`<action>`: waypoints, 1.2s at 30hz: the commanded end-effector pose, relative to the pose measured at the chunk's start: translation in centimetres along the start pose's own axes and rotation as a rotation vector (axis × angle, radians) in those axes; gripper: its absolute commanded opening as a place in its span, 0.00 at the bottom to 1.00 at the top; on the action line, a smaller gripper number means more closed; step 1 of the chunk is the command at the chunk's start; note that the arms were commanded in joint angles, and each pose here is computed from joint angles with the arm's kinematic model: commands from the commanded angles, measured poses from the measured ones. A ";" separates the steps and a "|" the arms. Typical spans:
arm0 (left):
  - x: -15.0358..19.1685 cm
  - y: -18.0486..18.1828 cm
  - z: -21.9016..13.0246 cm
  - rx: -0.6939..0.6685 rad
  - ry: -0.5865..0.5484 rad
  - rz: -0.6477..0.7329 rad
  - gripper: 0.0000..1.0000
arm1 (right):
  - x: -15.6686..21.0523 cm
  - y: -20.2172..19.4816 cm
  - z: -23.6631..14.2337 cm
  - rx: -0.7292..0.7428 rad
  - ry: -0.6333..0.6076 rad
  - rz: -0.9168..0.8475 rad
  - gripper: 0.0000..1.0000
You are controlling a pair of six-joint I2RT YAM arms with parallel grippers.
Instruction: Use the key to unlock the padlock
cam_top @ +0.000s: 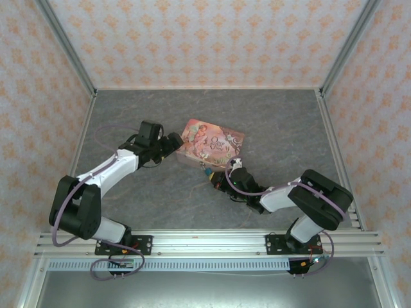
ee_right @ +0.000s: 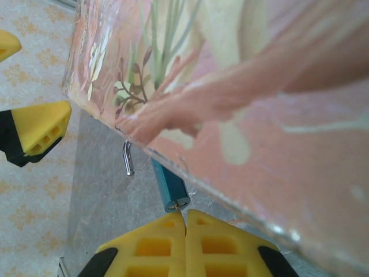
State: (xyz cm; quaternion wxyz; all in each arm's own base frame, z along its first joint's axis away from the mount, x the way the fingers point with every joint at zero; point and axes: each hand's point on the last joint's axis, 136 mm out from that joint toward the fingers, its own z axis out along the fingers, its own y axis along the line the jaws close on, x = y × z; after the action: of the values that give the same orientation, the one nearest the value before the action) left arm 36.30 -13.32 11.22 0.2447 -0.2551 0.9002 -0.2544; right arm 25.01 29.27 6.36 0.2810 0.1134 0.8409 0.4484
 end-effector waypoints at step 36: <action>4.9 5.6 2.5 -0.136 0.191 0.077 0.84 | -7.7 1.9 -2.6 -0.046 -0.123 -0.216 0.73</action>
State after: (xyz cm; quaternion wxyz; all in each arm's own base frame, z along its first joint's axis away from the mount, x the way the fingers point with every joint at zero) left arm 35.76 -13.93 7.73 0.2074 -0.2123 0.9229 -0.2452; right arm 28.79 24.78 10.65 0.3634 0.0750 0.8254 0.4255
